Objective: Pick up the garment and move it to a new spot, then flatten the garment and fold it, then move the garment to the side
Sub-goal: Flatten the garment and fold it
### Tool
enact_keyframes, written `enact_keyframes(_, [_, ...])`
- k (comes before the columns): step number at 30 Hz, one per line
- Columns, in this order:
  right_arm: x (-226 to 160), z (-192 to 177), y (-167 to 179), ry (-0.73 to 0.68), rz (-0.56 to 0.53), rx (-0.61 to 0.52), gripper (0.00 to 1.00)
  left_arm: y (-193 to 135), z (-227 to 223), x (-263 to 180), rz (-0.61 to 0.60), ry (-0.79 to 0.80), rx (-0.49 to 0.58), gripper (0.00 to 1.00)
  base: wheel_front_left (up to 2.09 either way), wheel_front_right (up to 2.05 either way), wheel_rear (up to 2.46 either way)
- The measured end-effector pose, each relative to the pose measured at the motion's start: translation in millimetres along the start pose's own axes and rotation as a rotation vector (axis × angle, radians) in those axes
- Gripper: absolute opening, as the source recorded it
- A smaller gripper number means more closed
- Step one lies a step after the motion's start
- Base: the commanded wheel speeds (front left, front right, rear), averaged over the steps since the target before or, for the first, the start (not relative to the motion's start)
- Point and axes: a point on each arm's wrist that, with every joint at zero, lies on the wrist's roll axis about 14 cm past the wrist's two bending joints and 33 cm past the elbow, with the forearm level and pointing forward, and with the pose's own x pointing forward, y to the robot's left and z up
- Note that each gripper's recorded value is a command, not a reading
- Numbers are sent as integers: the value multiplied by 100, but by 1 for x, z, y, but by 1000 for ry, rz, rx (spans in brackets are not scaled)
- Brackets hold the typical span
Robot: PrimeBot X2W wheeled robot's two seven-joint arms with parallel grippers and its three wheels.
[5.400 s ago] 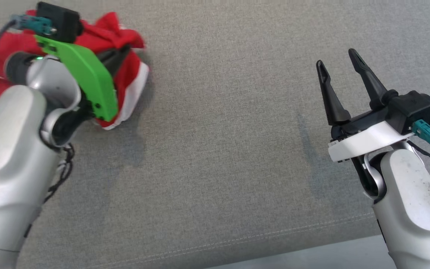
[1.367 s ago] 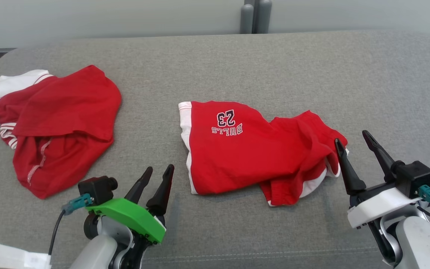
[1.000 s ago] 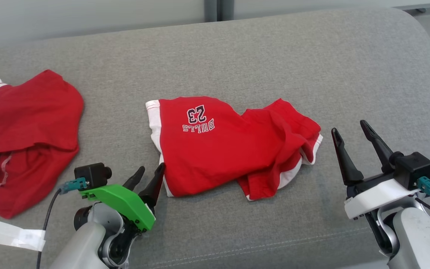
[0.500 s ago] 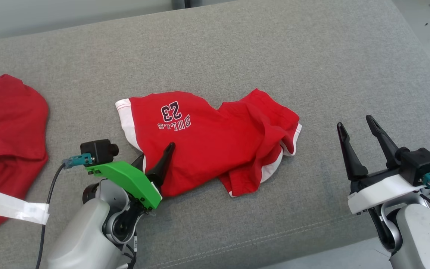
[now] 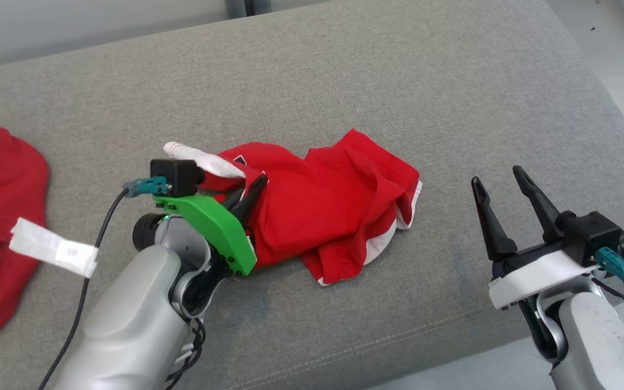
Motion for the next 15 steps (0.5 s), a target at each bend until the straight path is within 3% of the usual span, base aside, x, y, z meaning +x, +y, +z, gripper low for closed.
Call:
enact_keyframes(7, [-1,8,8,-21,9,8,100,-56,-1,26,-149,45,155,5,0,0,0])
enact_keyframes(15, [-15,15,-7,-35,-53,17,100,-105,-50,39,-300,205,321,10,0,0,0])
